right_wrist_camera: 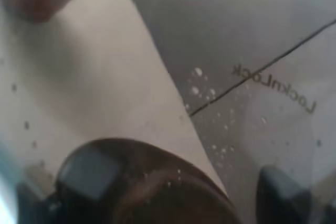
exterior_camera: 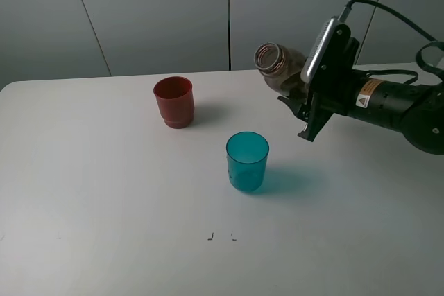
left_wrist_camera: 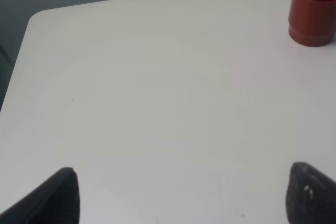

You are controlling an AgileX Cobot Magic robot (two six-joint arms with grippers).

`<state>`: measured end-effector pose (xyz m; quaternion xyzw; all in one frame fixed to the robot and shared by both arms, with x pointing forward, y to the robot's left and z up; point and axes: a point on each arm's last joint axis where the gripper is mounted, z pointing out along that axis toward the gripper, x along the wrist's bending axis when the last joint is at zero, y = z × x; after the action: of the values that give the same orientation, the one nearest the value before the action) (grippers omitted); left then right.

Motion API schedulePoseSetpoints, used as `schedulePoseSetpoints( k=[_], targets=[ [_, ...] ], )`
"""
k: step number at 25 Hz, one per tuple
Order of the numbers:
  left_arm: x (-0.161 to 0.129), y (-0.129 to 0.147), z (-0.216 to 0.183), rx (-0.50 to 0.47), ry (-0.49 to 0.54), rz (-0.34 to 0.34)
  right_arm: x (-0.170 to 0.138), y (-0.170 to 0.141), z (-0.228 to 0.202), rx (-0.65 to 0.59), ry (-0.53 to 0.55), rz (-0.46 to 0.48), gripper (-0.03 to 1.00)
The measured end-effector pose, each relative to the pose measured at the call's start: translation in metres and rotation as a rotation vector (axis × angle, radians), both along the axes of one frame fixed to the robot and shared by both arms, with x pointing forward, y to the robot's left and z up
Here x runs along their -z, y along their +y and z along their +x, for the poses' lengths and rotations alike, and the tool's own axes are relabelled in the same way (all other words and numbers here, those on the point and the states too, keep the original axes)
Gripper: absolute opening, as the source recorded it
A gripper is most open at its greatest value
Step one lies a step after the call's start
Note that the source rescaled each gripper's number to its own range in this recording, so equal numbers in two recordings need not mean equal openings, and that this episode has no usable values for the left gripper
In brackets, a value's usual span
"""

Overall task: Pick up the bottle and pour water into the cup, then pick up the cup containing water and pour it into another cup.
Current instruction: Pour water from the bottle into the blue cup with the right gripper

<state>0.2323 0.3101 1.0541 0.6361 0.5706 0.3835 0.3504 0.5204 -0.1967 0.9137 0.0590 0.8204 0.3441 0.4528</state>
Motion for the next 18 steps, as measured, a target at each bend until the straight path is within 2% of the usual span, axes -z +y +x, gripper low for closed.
schedulePoseSetpoints(
  k=[10, 18],
  targets=[
    [0.0000, 0.0000, 0.0000, -0.003, 0.000, -0.006, 0.0044, -0.0007, 0.0008, -0.074, -0.107, -0.189, 0.03],
    [0.0000, 0.0000, 0.0000, -0.003, 0.000, -0.006, 0.0044, -0.0009, 0.0010, -0.108, -0.160, -0.271, 0.03]
  ],
)
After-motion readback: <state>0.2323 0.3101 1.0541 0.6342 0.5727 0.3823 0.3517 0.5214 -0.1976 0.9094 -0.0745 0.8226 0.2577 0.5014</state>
